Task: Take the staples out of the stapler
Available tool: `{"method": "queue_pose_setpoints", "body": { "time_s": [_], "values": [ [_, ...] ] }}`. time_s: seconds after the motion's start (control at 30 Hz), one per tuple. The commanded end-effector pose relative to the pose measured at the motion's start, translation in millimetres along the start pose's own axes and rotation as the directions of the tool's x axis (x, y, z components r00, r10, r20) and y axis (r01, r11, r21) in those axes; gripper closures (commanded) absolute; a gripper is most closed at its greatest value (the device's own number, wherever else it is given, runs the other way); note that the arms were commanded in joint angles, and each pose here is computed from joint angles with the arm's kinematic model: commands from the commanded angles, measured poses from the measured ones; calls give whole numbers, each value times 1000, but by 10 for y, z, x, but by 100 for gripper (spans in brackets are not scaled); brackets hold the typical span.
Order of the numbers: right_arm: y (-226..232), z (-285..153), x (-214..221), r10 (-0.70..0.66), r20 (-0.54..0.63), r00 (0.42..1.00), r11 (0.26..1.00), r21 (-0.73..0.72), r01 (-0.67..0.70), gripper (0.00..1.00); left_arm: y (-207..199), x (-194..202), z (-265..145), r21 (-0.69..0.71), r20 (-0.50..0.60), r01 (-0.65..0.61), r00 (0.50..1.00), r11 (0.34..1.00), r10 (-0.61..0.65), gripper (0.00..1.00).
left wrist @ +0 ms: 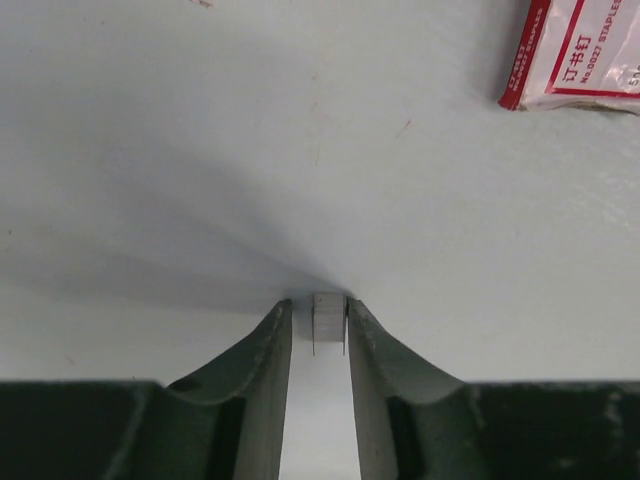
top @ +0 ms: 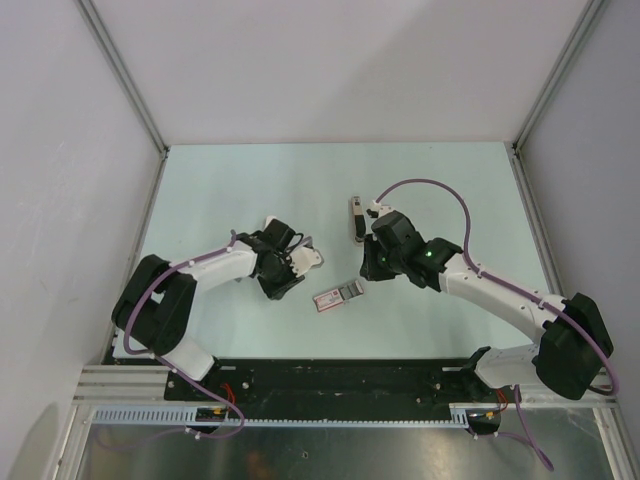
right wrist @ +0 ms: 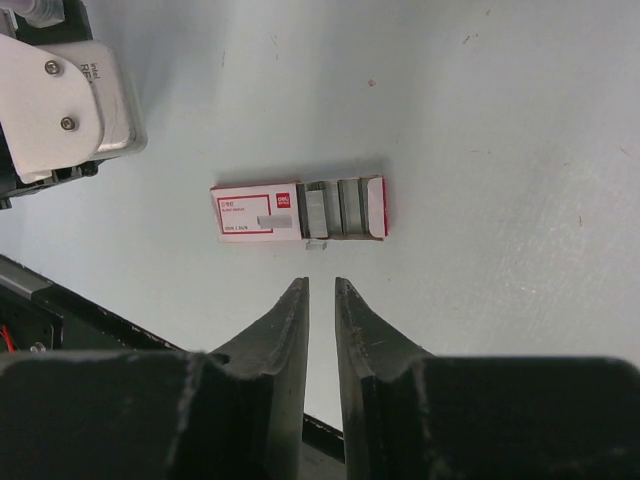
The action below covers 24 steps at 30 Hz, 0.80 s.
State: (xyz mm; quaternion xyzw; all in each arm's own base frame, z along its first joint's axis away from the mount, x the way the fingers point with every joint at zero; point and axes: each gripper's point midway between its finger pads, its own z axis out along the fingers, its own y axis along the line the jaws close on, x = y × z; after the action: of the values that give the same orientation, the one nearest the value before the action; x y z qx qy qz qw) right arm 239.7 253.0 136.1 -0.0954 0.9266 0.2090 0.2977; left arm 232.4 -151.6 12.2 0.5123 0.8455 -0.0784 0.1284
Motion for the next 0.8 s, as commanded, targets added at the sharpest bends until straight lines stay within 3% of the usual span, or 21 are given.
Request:
{"method": "queue_pose_setpoints", "body": {
  "time_s": [0.0,0.23,0.37,0.53,0.63,0.77],
  "values": [
    [78,-87,-109,13,52,999,999,-33,-12,80,-64,5,65,31,0,-29,1000,999,29,69],
    [90,-92,-119,16,56,998,999,-38,-14,83,-24,-33,-12,1,20,-30,999,1000,30,88],
    [121,-129,-157,19,70,997,998,-57,-15,83,7,-153,-116,-11,55,-24,998,1000,25,94],
    [213,-227,-256,29,103,994,993,-117,-17,83,65,-641,-531,-13,199,-7,980,1000,10,96],
    [308,-320,-358,35,142,989,985,-169,-10,81,106,-1109,-985,13,358,12,934,1000,-16,98],
    [465,-481,-558,55,219,974,967,-253,2,75,88,-1681,-1709,124,578,10,812,992,-81,99]
  ]
}}
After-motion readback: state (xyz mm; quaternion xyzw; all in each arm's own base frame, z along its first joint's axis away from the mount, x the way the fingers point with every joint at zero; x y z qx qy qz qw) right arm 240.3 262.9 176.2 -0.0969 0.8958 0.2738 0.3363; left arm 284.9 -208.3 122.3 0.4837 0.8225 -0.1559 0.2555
